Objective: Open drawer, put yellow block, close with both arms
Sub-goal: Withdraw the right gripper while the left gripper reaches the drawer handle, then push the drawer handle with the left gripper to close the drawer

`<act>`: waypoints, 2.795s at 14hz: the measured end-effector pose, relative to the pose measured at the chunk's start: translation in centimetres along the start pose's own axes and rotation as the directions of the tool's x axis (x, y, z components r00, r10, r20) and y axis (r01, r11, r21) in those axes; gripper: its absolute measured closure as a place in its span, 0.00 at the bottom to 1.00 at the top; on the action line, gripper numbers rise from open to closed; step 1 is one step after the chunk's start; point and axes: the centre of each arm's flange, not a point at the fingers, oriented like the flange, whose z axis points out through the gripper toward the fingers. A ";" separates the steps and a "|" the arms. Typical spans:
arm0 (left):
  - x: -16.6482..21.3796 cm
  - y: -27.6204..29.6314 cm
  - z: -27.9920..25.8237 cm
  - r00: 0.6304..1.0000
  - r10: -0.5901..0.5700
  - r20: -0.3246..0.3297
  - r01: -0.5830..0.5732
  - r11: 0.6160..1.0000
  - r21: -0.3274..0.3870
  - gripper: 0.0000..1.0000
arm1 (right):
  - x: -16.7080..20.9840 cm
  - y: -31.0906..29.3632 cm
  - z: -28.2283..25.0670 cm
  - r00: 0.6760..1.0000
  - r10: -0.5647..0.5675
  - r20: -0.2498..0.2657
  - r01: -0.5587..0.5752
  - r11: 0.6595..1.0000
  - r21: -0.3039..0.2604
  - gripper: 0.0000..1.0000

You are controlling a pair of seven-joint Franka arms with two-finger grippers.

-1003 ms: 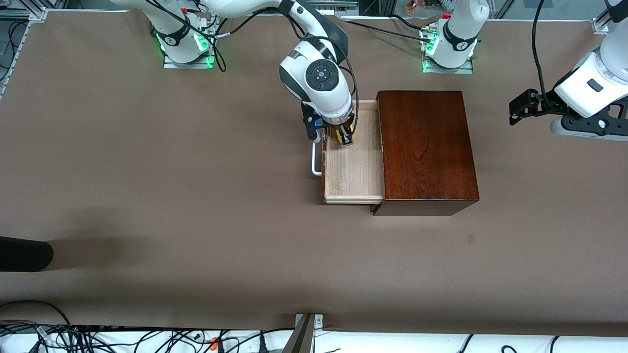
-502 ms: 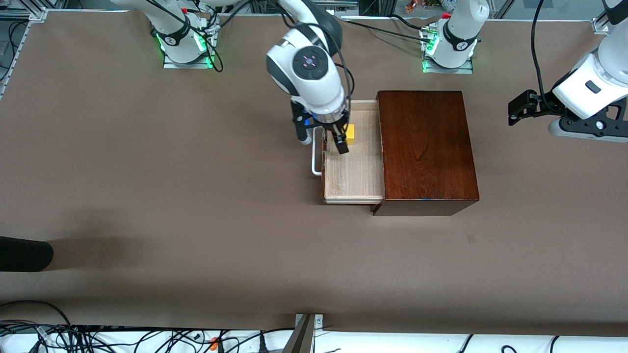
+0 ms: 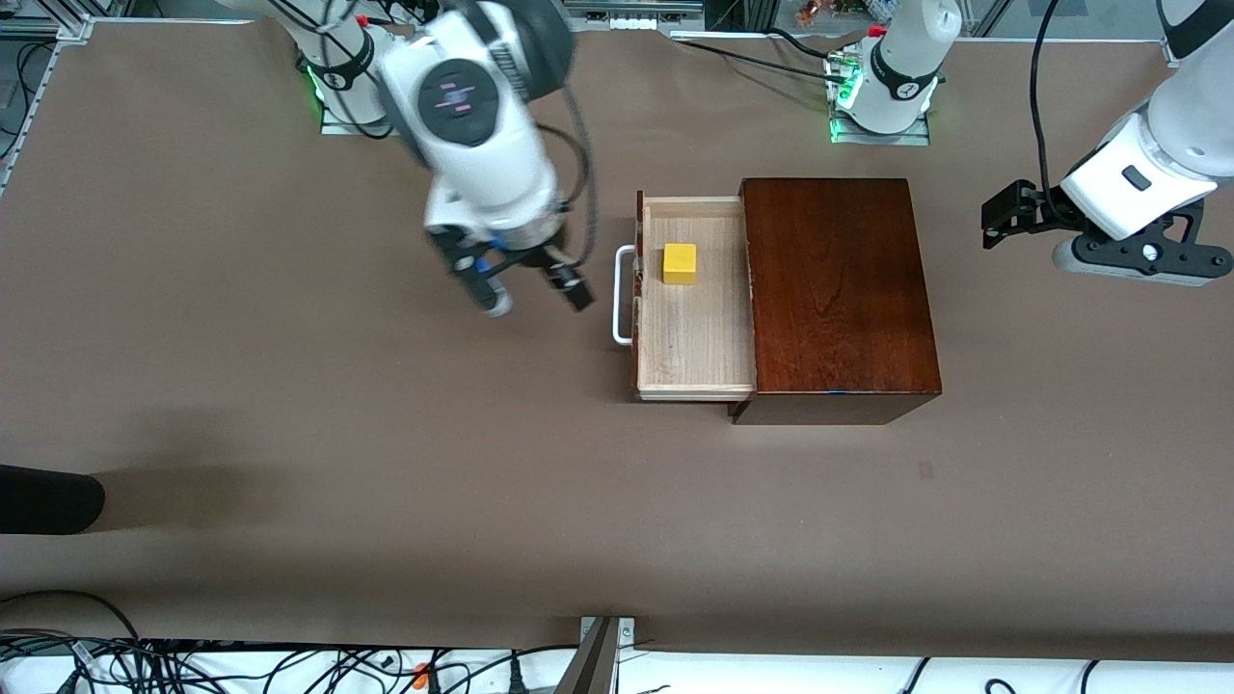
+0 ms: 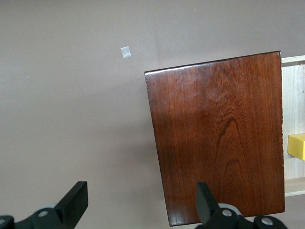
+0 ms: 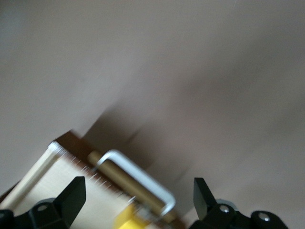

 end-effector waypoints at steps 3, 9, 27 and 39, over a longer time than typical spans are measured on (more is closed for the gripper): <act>0.5 1.3 0.8 1.000 0.025 0.014 -0.025 1.000 -0.001 0.00 | 7.1 2.8 -2.0 0.985 -0.169 -0.025 0.168 0.985 -0.045 0.00; -0.6 13.4 1.1 0.973 0.229 0.012 -0.228 0.973 -0.043 0.00 | 21.3 11.7 -5.6 0.870 -0.491 0.054 0.494 0.864 -0.098 0.00; -1.2 48.2 23.7 0.051 0.999 -0.012 -0.998 0.051 0.024 0.00 | 29.8 27.4 -9.6 0.619 -0.785 0.026 0.785 0.618 -0.030 0.00; 0.8 46.6 27.6 0.034 0.994 0.106 -0.999 0.031 0.025 0.00 | 28.7 30.1 -12.6 0.634 -0.771 0.052 0.773 0.633 -0.038 0.00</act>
